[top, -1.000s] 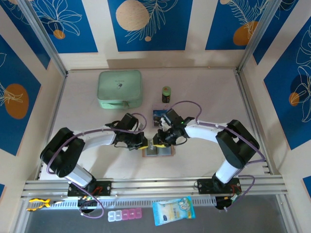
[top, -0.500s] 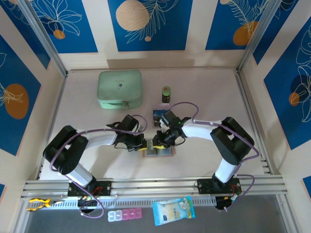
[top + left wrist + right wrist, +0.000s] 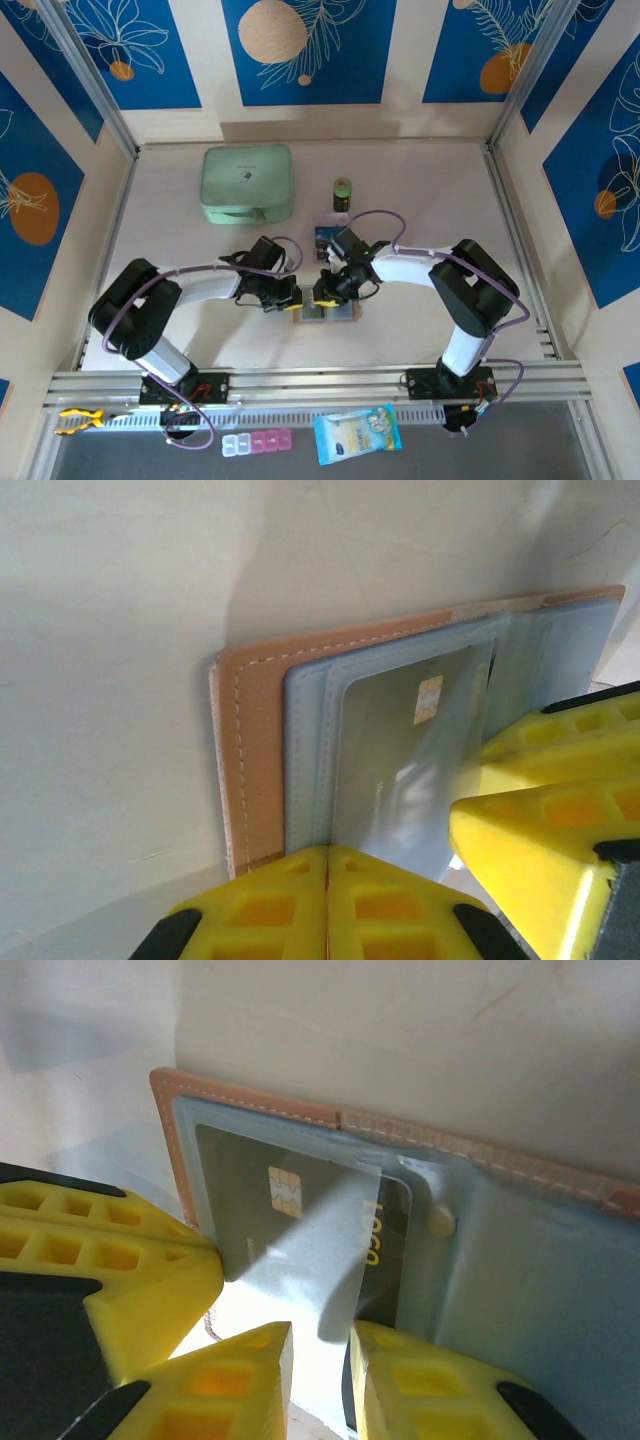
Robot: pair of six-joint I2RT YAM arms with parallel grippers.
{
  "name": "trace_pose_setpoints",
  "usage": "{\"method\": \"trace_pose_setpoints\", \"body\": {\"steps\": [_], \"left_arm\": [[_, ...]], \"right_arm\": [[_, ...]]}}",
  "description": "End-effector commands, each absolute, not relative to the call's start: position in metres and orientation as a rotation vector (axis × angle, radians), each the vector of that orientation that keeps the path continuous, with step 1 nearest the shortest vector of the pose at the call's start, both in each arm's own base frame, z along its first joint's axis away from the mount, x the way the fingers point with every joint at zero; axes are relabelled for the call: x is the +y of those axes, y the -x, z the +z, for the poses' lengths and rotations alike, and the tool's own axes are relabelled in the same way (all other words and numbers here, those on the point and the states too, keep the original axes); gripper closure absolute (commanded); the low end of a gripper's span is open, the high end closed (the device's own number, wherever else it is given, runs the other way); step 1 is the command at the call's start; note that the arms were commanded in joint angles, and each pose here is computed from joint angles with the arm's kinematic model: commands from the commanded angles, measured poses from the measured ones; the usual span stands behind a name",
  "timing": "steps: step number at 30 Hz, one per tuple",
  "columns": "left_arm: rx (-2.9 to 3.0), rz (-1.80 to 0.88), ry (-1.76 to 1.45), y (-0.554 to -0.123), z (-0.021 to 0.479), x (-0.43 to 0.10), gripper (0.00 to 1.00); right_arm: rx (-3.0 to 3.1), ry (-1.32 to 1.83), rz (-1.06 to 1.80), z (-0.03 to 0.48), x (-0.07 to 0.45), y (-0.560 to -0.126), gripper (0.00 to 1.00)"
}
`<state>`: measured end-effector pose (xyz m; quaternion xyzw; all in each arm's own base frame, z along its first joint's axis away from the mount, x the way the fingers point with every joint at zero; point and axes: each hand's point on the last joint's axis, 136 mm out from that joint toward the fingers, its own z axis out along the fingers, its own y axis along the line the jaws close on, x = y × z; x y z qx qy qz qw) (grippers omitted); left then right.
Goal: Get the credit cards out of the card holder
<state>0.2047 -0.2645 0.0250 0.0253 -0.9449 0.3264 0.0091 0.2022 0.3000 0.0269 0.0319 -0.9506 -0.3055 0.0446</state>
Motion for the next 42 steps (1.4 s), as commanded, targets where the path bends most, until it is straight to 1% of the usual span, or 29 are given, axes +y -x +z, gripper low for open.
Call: {"method": "trace_pose_setpoints", "body": {"steps": [1, 4, 17, 34, 42], "left_arm": [[-2.960, 0.935, -0.082, -0.200, 0.012, -0.253, 0.93], [-2.963, 0.930, -0.083, -0.200, 0.013, -0.252, 0.92], [-2.960, 0.917, -0.085, -0.198, 0.011, -0.251, 0.92], [-2.966, 1.033, -0.029, -0.211, 0.047, -0.269, 0.92], [-2.954, 1.026, 0.006, -0.210, 0.045, -0.280, 0.94]], "right_arm": [[-2.935, -0.104, -0.782, 0.017, 0.290, -0.199, 0.76], [-2.951, -0.111, -0.720, 0.014, 0.283, -0.198, 0.76], [-2.996, -0.145, -0.658, 0.021, 0.276, -0.202, 0.76], [-3.018, -0.150, -0.786, 0.046, 0.280, -0.207, 0.76], [-3.004, -0.111, -0.806, 0.044, 0.275, -0.207, 0.76]]}}
